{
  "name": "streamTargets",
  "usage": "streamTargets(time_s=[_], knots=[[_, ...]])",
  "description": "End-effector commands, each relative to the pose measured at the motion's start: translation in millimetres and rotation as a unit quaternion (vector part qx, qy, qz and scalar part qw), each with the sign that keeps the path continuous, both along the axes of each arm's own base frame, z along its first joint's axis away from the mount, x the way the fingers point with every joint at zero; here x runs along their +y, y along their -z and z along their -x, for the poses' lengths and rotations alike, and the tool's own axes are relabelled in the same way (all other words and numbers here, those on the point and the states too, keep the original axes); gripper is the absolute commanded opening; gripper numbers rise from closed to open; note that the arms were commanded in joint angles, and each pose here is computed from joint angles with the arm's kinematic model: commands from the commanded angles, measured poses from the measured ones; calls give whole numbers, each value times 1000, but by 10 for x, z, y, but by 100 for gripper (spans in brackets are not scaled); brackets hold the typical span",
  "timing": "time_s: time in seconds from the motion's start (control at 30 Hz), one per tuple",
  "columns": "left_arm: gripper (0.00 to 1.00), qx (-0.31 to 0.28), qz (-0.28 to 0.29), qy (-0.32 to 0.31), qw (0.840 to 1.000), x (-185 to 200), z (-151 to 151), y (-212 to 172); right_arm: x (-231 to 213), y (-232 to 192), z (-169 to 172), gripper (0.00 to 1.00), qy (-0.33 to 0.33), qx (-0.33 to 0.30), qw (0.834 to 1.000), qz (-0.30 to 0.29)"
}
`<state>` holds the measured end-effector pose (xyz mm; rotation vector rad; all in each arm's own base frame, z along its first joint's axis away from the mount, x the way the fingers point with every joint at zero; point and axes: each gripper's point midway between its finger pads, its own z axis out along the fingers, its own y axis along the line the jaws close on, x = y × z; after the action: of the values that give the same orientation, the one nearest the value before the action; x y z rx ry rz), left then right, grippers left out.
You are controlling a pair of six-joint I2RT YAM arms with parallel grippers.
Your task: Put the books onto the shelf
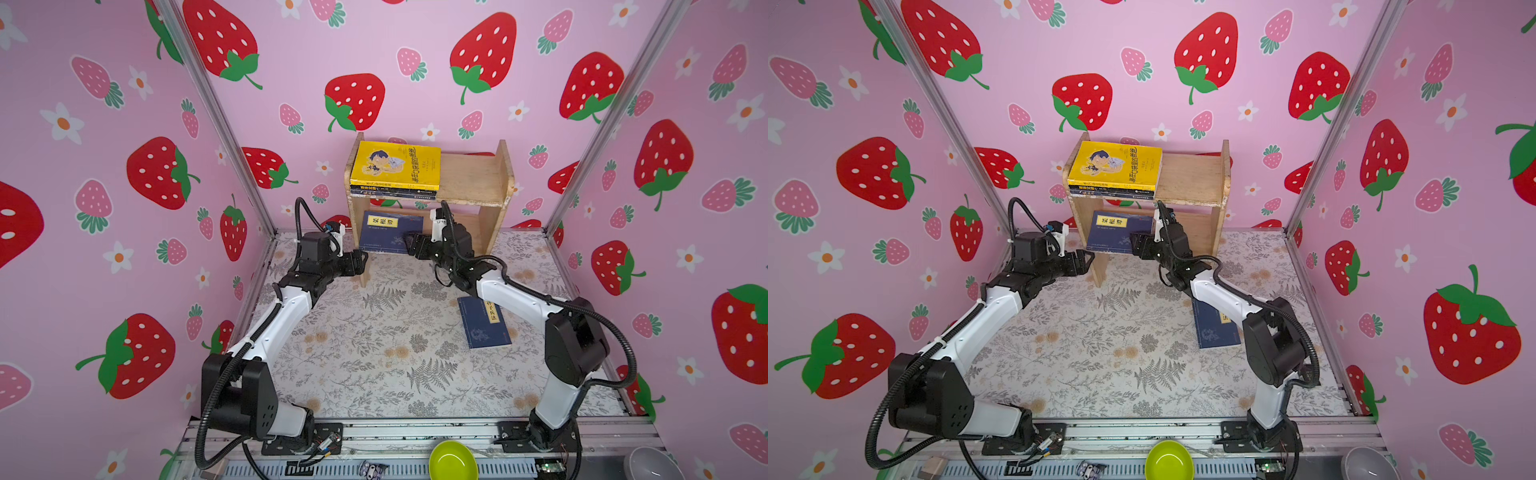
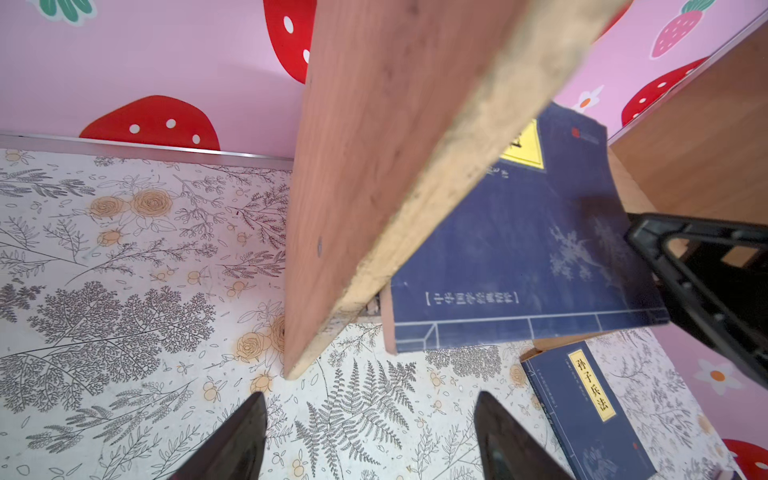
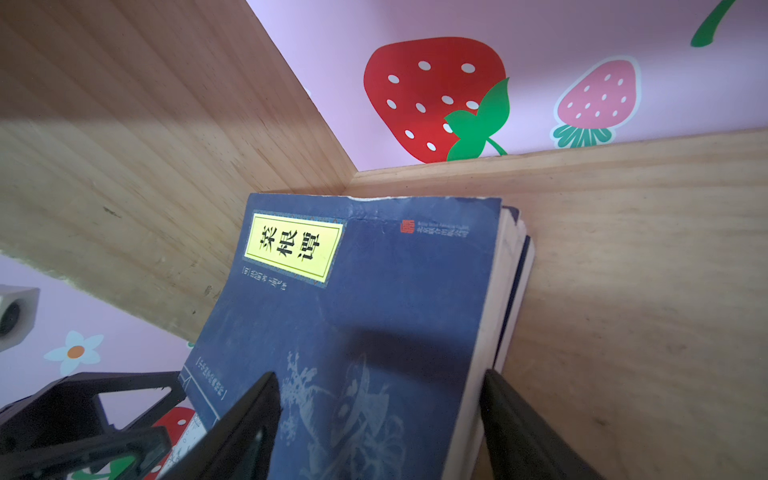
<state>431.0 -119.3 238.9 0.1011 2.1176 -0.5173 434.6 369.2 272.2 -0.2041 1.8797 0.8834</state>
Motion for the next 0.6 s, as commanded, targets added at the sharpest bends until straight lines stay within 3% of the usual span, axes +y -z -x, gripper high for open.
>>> streamTargets(time_s=[0.0, 0.57], knots=[[78, -29, -16, -7, 999, 23, -145, -133, 5, -93, 25, 78, -14, -8, 1000, -2], [69, -53, 9, -63, 997, 136, -310, -190, 170, -191, -17, 77, -48, -20, 999, -15]])
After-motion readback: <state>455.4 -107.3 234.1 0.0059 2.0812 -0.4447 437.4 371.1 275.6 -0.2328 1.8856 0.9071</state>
